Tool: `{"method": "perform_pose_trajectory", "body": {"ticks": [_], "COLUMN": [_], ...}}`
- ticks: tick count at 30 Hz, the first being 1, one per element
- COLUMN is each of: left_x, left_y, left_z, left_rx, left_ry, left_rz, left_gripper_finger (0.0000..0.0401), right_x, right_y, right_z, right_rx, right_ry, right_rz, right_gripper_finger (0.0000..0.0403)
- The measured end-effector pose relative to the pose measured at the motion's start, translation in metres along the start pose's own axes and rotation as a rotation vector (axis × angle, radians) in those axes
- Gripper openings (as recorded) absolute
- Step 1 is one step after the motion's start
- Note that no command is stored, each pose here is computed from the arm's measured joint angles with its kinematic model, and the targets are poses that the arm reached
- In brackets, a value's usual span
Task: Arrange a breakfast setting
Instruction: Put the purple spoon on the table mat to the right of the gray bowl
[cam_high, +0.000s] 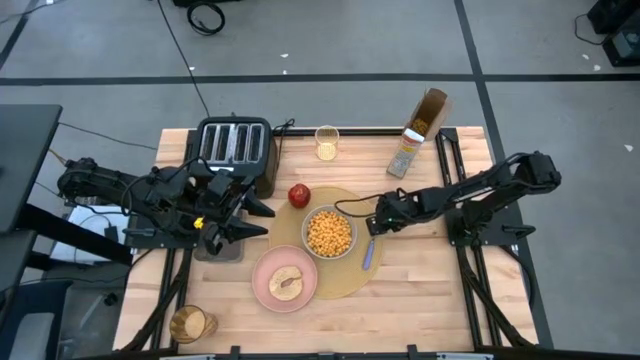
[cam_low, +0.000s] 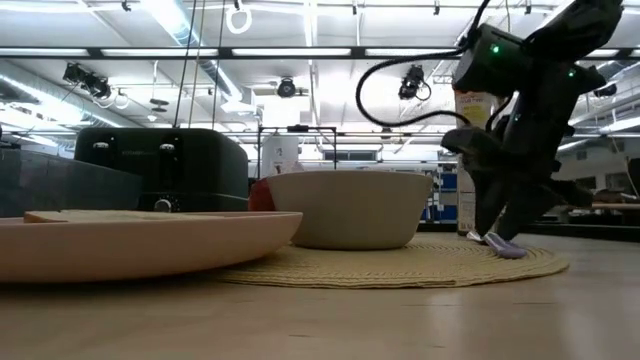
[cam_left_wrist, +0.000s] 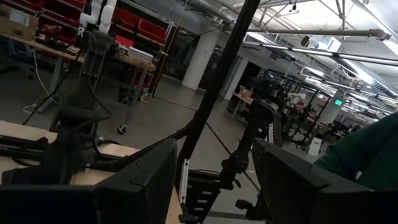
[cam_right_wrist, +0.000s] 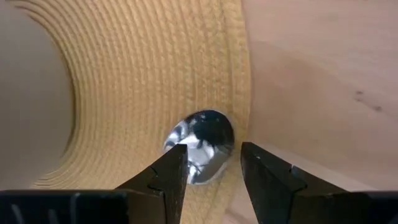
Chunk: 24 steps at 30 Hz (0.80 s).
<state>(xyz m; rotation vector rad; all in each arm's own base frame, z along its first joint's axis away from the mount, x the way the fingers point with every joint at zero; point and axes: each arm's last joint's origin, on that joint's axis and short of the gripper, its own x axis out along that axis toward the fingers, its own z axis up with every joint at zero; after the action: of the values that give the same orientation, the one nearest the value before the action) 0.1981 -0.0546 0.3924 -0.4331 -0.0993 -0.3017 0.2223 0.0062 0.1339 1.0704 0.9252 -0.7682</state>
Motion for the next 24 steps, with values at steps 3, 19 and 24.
{"method": "perform_pose_trajectory", "body": {"ticks": [3,19,24], "left_x": [0.0,0.0,0.0], "left_y": [0.0,0.0,0.0], "left_z": [0.0,0.0,0.0], "left_rx": [-0.001,-0.014,-0.02], "left_ry": [-0.001,-0.001,-0.001], "left_rz": [0.0,0.0,0.0], "left_gripper_finger": [0.0215,0.0215,0.0215], "right_x": [0.005,0.004,0.003], "right_y": [0.004,0.016,0.017], "right_z": [0.001,0.004,0.005], "right_rx": [0.004,0.0,-0.031], "right_ry": [-0.001,-0.016,-0.019], "right_rz": [0.034,0.165,0.17], "right_gripper_finger": [0.0158,0.0158,0.0158]}}
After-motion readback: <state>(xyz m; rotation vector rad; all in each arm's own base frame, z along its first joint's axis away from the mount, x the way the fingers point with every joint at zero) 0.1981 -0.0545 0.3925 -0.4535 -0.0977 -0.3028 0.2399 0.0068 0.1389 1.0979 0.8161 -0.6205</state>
